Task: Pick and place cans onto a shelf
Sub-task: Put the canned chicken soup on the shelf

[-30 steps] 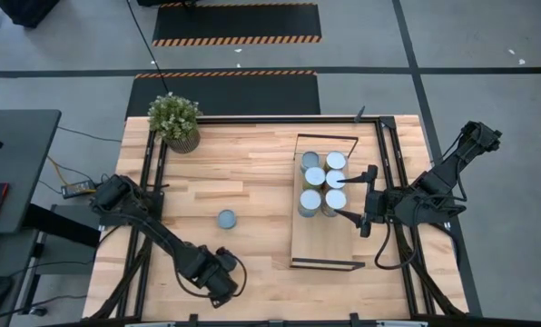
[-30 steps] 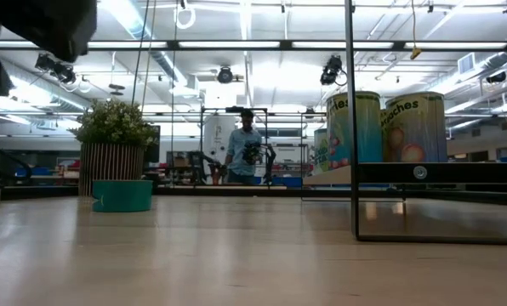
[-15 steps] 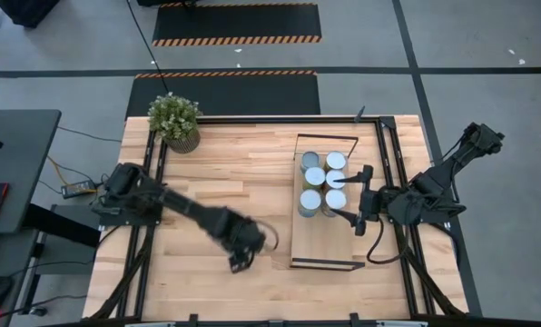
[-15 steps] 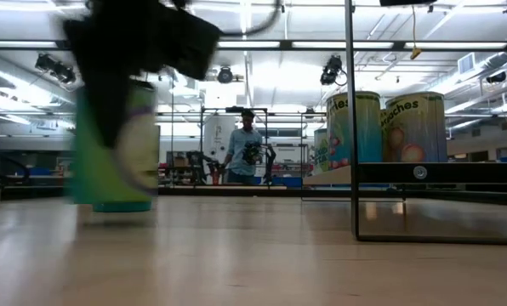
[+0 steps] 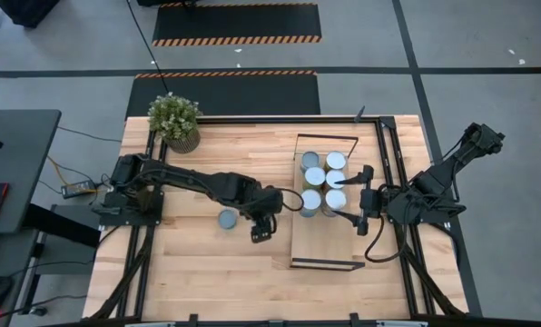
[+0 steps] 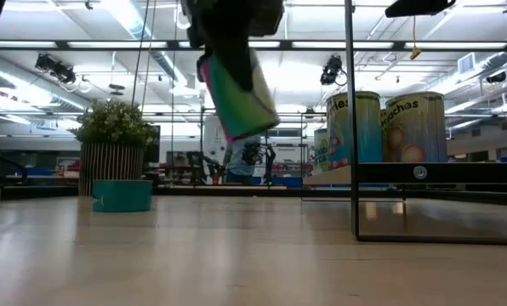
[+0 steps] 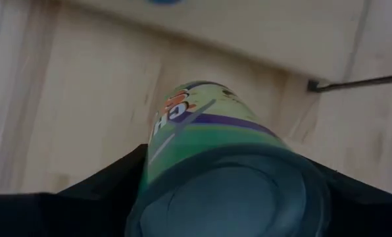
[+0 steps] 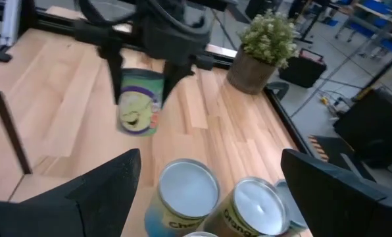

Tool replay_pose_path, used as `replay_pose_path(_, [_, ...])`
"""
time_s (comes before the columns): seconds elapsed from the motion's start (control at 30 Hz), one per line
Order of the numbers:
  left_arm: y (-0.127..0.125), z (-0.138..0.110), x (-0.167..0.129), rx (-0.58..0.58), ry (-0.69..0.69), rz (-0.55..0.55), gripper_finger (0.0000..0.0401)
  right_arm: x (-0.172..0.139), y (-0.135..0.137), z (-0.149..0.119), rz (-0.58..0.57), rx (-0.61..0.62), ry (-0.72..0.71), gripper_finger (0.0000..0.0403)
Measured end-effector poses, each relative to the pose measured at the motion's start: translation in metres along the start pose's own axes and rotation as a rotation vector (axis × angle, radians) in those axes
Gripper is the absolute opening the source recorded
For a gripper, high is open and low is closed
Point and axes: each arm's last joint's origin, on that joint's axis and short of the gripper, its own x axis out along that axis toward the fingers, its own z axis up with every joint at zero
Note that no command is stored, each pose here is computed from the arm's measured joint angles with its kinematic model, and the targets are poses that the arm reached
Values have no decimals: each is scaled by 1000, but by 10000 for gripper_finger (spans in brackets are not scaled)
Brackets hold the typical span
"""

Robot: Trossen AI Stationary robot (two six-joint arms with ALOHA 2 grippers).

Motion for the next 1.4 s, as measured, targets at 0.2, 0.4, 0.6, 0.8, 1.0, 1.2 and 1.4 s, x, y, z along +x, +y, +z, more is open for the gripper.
replay_pose_path(0.2, [-8, 17, -3, 20, -92, -37, 293, 0, -1, 1, -21, 15, -12, 374])
replay_pose_path(0.4, [-22, 49, 16, 109, -74, -95, 293, 0, 0, 4, -19, 45, -32, 374])
replay_pose_path(0.6, [-33, 69, 36, 184, 27, -86, 293, 0, 0, 4, -19, 52, -33, 374])
replay_pose_path(0.8, [-40, 80, 54, 165, 7, -79, 293, 0, 0, 4, -18, 51, -33, 374])
replay_pose_path(1.0, [-41, 79, 65, 137, 18, -76, 293, 0, 0, 4, -18, 58, -35, 374])
replay_pose_path(1.2, [-46, 82, 65, 189, -31, -89, 296, 0, 0, 5, -18, 62, -38, 374])
replay_pose_path(1.4, [-50, 82, 72, 225, -42, -94, 314, 0, 0, 4, -18, 59, -35, 375])
